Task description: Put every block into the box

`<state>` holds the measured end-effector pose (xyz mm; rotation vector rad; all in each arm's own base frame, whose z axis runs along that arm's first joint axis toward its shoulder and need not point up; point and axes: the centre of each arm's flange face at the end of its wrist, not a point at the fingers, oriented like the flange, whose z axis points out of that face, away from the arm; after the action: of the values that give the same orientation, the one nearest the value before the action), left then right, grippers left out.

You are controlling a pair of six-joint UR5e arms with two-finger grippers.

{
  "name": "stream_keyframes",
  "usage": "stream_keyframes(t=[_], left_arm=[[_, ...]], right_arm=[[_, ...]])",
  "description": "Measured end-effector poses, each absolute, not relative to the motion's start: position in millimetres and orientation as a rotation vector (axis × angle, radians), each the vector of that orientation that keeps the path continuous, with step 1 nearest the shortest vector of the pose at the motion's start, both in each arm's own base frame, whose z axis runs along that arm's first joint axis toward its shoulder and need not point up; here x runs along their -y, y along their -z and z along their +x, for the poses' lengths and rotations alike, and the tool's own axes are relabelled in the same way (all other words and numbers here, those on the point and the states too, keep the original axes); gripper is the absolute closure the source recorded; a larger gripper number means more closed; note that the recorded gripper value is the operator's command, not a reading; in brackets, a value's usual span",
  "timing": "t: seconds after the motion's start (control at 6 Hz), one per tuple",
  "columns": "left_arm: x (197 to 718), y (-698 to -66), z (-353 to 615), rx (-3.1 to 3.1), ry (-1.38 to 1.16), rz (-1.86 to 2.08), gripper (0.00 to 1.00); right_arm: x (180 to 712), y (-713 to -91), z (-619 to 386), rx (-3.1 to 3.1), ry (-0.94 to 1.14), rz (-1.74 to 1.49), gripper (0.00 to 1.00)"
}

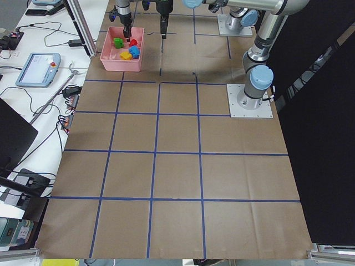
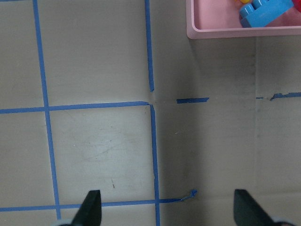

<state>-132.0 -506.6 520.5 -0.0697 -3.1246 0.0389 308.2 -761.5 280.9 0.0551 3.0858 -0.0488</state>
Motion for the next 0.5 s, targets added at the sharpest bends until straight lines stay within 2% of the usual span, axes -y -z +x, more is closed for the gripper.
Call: stream_keyframes(t=[0.5], left_arm=[[506.7, -521.2, -131.6, 3.126, -0.042, -0.071, 0.0]], right_arm=[[739.9, -362.3, 244.3, -3.106, -0.037, -0.011, 0.01]])
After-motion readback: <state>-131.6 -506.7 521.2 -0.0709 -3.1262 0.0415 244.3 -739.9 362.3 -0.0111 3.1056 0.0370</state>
